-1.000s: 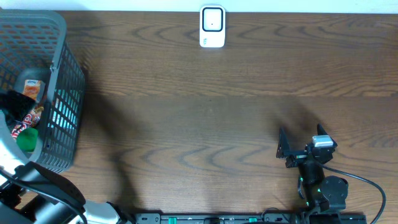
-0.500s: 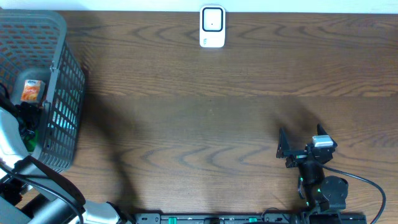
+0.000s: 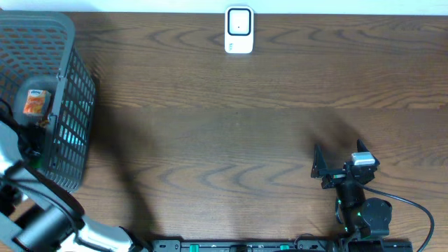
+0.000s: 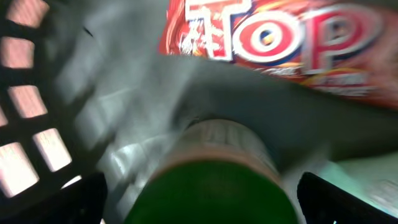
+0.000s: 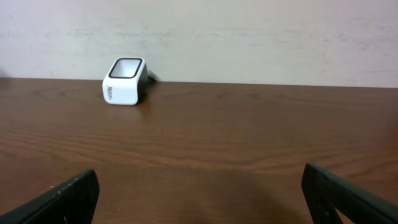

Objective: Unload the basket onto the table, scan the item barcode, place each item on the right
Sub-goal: 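Grasp the green-capped bottle with the left gripper and lift it out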

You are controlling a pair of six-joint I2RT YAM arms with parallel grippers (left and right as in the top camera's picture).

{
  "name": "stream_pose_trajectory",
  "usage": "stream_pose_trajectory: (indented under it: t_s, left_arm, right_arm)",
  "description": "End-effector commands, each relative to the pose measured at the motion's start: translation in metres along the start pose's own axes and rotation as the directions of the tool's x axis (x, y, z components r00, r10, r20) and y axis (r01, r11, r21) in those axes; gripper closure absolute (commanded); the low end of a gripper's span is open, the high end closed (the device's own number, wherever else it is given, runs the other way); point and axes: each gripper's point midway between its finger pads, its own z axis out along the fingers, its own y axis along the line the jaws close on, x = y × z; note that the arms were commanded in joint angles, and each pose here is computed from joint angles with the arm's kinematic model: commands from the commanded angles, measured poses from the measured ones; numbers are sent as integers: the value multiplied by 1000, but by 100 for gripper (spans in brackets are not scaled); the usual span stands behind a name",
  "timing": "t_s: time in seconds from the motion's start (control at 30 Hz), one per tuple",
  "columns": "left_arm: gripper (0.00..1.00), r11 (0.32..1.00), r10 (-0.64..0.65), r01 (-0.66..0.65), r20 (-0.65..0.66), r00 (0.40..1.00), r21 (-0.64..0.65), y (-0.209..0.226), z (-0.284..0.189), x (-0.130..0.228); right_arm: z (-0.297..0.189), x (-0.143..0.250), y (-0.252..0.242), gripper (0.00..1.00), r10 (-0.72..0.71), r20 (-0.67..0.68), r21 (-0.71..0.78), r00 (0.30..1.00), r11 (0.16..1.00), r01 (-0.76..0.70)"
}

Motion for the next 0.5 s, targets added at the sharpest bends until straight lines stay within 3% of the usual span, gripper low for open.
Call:
stream_pose_trajectory:
  t_s: [0.0,0.23,0.3,0.47]
  left_arm:
    - [2,999,0,-2,-51,999,-38,4,18,8]
    - [3,998,9,-16,-108,994,-56,5,33,18]
    - [15,999,8,-13,-100,995,-53,5,28,17]
    - [31,999,3,-6,-70,998,-41,6,14,13]
  right_arm:
    - [0,1,0,1,14,1,3,1000,1000,-14]
    - [0,1,0,1,14,1,3,1000,1000,-14]
    - [0,1,0,1,14,1,3,1000,1000,-14]
    - [0,1,0,1,14,1,3,1000,1000,-14]
